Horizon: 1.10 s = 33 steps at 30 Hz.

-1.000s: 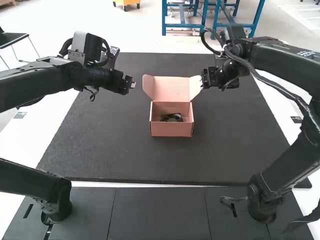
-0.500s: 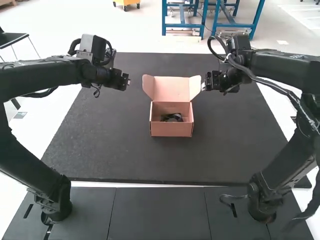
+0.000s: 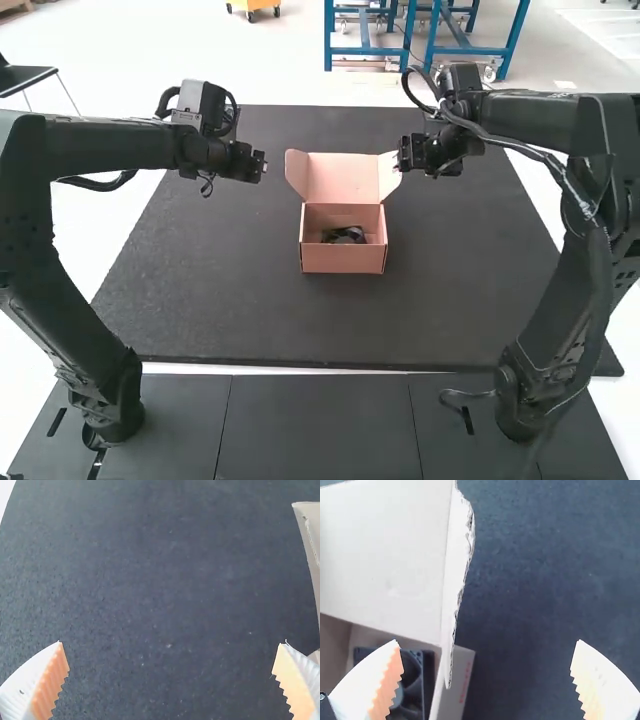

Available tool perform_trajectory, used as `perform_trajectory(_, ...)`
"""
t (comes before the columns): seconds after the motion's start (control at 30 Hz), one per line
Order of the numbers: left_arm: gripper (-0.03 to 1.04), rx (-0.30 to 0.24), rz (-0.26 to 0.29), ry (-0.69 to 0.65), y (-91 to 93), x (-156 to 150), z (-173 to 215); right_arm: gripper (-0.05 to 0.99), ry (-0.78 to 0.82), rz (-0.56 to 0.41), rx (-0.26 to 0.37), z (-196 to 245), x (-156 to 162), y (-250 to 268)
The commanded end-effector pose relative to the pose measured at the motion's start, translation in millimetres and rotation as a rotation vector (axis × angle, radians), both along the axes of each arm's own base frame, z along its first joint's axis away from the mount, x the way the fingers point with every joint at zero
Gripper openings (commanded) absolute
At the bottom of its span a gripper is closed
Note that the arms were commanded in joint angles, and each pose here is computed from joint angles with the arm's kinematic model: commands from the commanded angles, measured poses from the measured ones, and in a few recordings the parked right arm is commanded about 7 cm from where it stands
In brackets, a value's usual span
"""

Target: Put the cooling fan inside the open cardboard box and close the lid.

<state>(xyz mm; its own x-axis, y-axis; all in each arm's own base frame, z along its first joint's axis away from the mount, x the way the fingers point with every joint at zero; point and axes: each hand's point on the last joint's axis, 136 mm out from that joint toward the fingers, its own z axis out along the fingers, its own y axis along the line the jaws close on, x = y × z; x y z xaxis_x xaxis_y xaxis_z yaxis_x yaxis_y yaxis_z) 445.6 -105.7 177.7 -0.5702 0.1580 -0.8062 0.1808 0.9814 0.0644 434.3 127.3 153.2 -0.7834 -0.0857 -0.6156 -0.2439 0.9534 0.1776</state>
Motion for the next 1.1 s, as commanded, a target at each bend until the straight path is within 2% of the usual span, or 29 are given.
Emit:
perform_trajectory(0.0,0.96,-0.015,0.016,-0.054,-2.4,14,20,0.76,-0.02,0.002,0.024,9,9,9)
perform_trajectory(0.37,0.96,-0.015,0.012,-0.051,-9.1,35,16,0.75,-0.003,-0.002,0.025,-2,21,12)
perform_trajectory(0.93,0.96,-0.031,-0.002,-0.042,-17.2,48,6,0.63,-0.028,0.002,0.043,6,40,18)
perform_trajectory(1.07,0.96,-0.059,-0.034,-0.038,-31.1,48,6,0.62,-0.025,0.004,0.042,6,40,19)
